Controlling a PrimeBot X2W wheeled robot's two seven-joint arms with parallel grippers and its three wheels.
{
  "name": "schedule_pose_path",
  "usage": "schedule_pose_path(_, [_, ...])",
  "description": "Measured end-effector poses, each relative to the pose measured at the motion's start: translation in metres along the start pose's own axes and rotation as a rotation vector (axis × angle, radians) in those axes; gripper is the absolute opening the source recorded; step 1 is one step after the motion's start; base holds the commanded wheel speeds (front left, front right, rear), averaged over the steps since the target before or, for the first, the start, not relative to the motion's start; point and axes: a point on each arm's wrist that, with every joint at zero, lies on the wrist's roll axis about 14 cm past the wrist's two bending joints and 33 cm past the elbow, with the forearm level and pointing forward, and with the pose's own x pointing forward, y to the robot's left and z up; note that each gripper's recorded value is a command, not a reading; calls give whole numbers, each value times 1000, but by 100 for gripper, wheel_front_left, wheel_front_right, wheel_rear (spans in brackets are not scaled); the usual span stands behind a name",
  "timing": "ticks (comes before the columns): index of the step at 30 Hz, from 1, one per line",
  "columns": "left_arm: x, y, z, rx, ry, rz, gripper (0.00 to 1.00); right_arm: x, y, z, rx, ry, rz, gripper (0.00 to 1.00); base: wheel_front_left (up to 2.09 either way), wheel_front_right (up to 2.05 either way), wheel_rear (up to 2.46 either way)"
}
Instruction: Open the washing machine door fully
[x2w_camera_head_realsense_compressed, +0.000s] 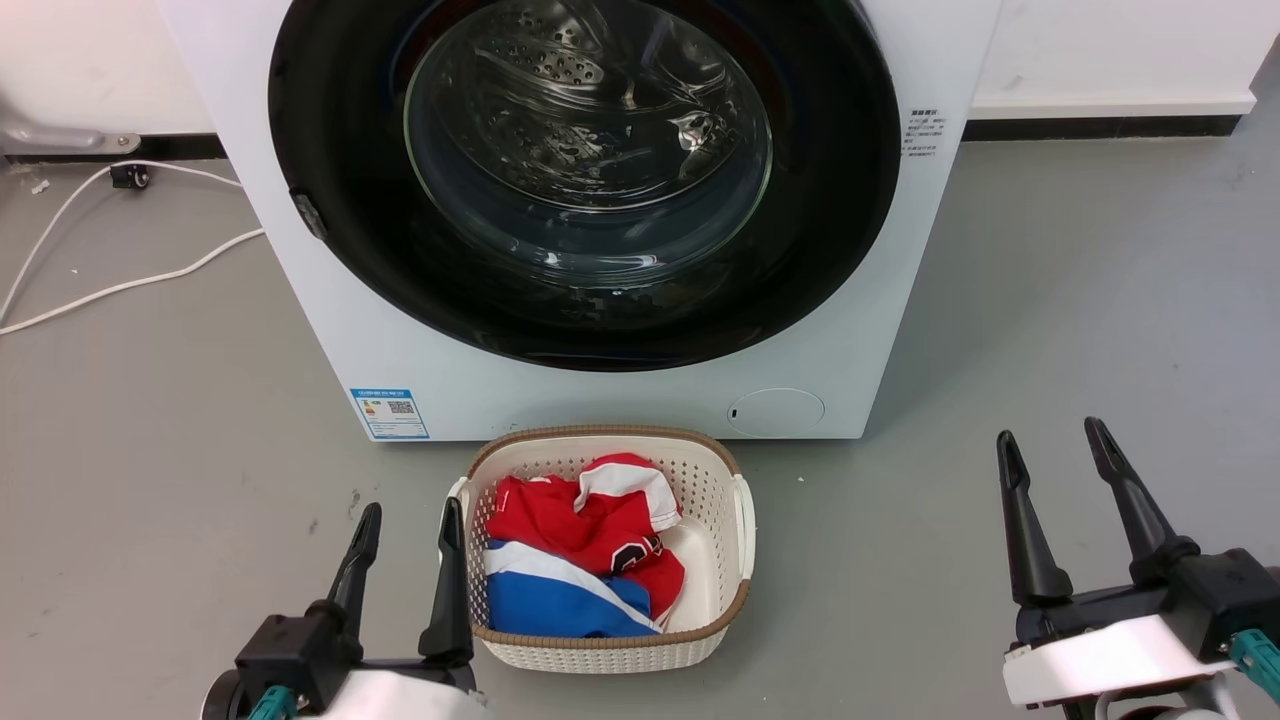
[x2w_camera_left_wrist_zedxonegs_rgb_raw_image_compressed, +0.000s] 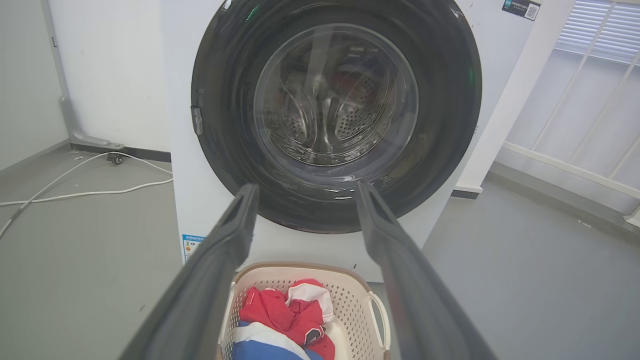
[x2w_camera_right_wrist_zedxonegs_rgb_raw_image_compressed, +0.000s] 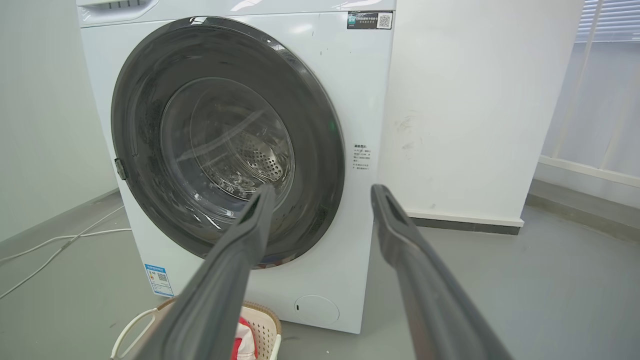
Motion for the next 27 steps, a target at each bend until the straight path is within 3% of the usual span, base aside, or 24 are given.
schedule_pose_path(6, [-7,2,-10,-16,22,-31,100,-5,-3,-11,29,26,-13,100,0,0,0])
schedule_pose_path(14, [-9,-1,-11,99,16,-65,100,-11,-3,-19,19,48,-16,100,0,0,0])
schedule_pose_path(20, [-10,-7,-10,127,5,-83,100,-13,-1,-21,-7,51,-4,100,0,0,0])
schedule_pose_path(27, [-12,-4,-10,105,4,-70,100,-14,-1,-20,-7,46,-5,100,0,0,0])
